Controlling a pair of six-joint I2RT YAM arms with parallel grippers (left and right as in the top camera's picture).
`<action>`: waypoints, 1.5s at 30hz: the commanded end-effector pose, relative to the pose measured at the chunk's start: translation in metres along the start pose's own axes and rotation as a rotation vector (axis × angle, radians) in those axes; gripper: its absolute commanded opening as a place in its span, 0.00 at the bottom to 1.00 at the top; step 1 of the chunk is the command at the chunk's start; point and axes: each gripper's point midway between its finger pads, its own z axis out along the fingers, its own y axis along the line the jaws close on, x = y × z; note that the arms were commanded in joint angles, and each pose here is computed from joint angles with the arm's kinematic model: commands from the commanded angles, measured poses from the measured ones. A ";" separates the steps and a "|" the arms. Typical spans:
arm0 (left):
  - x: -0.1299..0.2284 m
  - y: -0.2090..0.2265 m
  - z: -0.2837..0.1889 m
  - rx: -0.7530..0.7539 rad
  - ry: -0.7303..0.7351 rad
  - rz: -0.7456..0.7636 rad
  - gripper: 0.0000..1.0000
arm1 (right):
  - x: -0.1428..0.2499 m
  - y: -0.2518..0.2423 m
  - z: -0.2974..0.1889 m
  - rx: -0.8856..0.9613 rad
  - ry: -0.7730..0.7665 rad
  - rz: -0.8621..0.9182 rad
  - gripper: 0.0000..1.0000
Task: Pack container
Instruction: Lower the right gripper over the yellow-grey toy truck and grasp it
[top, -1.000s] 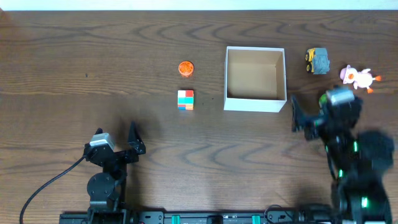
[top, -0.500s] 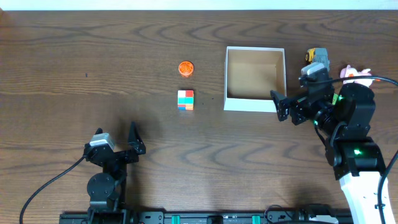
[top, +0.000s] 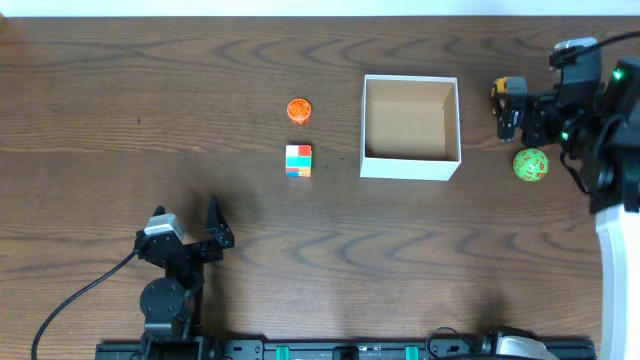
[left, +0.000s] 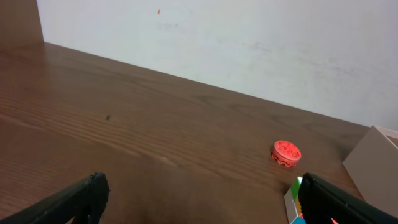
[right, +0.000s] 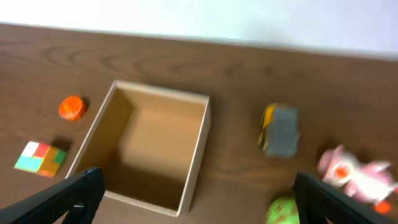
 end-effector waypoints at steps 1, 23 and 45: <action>0.018 0.007 0.001 -0.025 0.051 0.022 0.98 | 0.015 -0.003 0.011 -0.012 0.077 0.069 0.99; 0.018 0.007 0.001 -0.025 0.051 0.022 0.98 | 0.102 -0.136 0.058 0.358 0.375 0.395 0.99; 0.018 0.007 0.001 -0.025 0.051 0.022 0.98 | 0.011 -0.138 0.106 0.172 0.276 0.030 0.99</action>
